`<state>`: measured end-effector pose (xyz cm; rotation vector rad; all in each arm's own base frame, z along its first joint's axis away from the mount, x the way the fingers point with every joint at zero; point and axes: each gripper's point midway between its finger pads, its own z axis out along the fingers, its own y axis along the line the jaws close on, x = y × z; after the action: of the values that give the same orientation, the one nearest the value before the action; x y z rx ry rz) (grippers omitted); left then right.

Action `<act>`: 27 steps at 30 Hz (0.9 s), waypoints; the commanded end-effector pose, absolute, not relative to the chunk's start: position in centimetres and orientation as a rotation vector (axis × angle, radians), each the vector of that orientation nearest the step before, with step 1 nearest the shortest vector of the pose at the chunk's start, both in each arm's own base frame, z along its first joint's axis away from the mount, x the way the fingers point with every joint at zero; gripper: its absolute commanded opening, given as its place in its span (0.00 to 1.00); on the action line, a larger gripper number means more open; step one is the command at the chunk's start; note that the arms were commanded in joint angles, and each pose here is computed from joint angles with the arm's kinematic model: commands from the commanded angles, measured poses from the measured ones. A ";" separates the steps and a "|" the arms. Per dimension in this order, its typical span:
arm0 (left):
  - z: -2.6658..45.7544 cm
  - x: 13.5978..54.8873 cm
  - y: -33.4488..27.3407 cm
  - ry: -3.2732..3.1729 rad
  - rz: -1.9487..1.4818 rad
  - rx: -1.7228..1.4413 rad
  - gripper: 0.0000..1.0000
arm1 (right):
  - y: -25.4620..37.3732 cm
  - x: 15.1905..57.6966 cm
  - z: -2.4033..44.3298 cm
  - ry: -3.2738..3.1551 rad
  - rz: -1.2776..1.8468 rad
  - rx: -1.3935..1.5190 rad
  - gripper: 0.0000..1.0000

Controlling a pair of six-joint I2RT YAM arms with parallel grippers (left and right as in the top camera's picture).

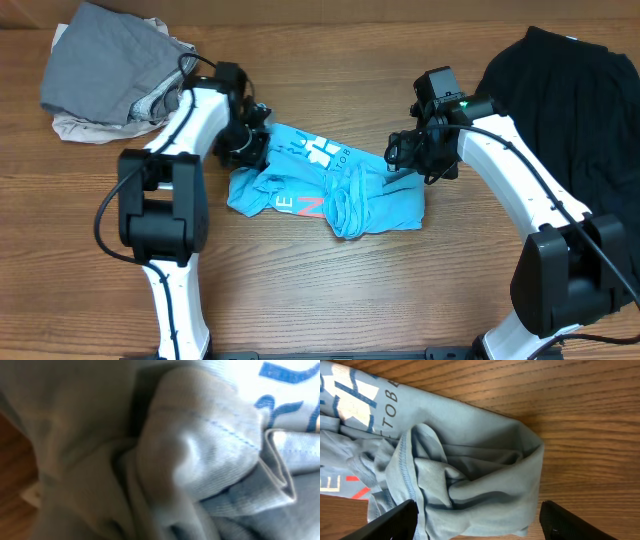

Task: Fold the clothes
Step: 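Grasp both ends of the shirt and fold them toward the center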

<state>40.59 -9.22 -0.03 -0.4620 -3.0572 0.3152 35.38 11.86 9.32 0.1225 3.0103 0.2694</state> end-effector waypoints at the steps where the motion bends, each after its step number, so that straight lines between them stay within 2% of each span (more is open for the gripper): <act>1: -4.6 38.1 -8.4 -2.967 0.072 -0.263 0.04 | 11.8 36.2 10.4 2.973 0.269 0.124 0.82; 2: -4.6 38.1 -8.0 -2.969 0.032 -0.220 0.04 | 11.8 36.2 10.4 2.973 0.274 0.130 0.81; 3: -4.2 38.1 -7.6 -2.964 0.032 -0.191 0.04 | 12.1 36.2 10.4 2.974 0.296 0.125 0.75; 4: -3.8 38.3 -7.2 -2.965 0.032 -0.153 0.04 | 12.5 36.1 10.4 2.976 0.320 0.118 0.64; 6: -2.3 38.9 -6.3 -2.978 0.041 -0.104 0.04 | 14.1 35.8 10.4 2.978 0.436 0.094 0.15; 7: -1.4 39.2 -6.0 -2.992 0.045 -0.089 0.04 | 15.1 35.6 10.5 2.975 0.512 0.077 0.04; 11: 4.1 41.3 -4.1 -3.119 0.067 -0.021 0.04 | 17.4 34.8 9.5 2.976 0.687 0.122 0.04; 15: 7.6 41.8 -3.7 -3.203 0.079 -0.024 0.04 | 19.0 33.9 8.0 2.976 0.805 0.162 0.04; 21: 10.3 41.8 -4.0 -3.264 0.103 -0.033 0.04 | 21.3 32.7 5.5 2.967 0.912 0.272 0.04; 27: 13.9 40.8 -6.7 -3.297 0.350 -0.154 0.04 | 22.5 32.0 1.8 3.016 0.922 0.448 0.04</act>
<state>40.66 -4.73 9.79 -0.0520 -3.2193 0.1822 32.80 22.36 4.20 0.2801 2.9464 0.9178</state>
